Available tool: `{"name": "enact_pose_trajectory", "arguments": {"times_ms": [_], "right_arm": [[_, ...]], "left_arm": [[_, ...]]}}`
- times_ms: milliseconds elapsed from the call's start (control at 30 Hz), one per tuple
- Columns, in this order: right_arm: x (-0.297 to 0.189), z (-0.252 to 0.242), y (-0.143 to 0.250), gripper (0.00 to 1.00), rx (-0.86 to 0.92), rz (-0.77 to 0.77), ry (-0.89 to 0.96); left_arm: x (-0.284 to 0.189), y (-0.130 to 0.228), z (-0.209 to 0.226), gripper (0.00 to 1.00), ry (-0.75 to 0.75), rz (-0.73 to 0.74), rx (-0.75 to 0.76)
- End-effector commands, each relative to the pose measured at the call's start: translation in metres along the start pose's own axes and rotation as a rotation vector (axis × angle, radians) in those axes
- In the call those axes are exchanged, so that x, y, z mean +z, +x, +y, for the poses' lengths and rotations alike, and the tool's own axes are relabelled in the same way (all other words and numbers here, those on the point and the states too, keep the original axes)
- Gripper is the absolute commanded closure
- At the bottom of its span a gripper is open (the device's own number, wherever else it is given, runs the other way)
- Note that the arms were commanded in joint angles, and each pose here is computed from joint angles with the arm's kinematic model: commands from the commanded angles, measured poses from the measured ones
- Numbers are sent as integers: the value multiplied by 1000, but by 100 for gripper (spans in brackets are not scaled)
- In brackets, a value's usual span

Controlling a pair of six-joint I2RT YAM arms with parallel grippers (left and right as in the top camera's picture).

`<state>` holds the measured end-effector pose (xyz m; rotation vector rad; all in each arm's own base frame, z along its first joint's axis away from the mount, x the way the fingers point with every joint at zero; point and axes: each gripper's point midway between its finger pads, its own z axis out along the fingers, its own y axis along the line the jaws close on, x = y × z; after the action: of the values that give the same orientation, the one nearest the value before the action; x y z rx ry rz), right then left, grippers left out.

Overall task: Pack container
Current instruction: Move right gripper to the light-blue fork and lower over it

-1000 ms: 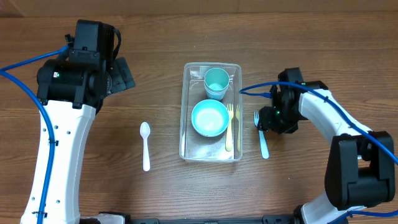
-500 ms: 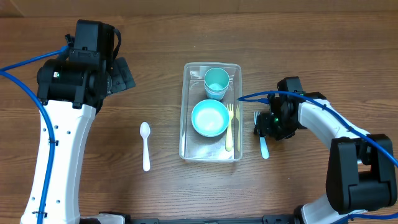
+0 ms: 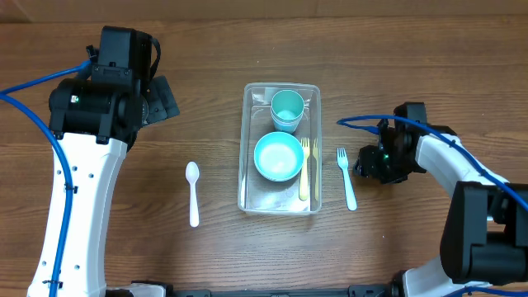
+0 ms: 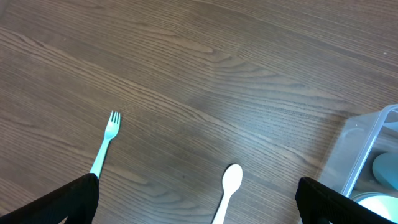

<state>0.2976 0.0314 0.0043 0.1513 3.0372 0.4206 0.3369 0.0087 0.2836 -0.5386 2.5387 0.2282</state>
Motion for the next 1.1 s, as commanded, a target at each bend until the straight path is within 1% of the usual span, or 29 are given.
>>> {"name": "enact_pose_trajectory", "arguments": {"times_ms": [0,67,167,200,233,267,333,367,500,667,767,1067], "right_arm": [[16,-14,20,42,0,60,44],[11,4,16,44,-45,56,-54],[-9,20,10,52,-62,26,-115],[-18,24,10,57,-68,10,-124],[-25,27,9,62,-73,-5,-130],[-37,31,11,71,-80,-23,-133],[-53,36,17,93,-87,-43,-137],[-59,38,20,96,-90,-51,-140],[-67,51,25,96,-100,-54,-197],[-44,56,35,96,-135,-49,-209],[-36,66,37,96,-165,-64,-257],[-17,62,43,96,-188,-81,-256]], "left_arm": [[-7,-7,3,0,2,-27,-34],[-7,-7,3,0,2,-27,-34],[-7,-7,3,0,1,-27,-33],[-7,-7,3,0,2,-27,-34],[-7,-7,3,0,2,-27,-34],[-7,-7,3,0,2,-27,-34],[-7,-7,3,0,2,-27,-34],[-7,-7,3,0,2,-27,-34],[-7,-7,3,0,2,-27,-34],[-7,-7,3,0,2,-27,-34],[-7,-7,3,0,2,-27,-34],[-7,-7,3,0,2,-27,-34]]}}
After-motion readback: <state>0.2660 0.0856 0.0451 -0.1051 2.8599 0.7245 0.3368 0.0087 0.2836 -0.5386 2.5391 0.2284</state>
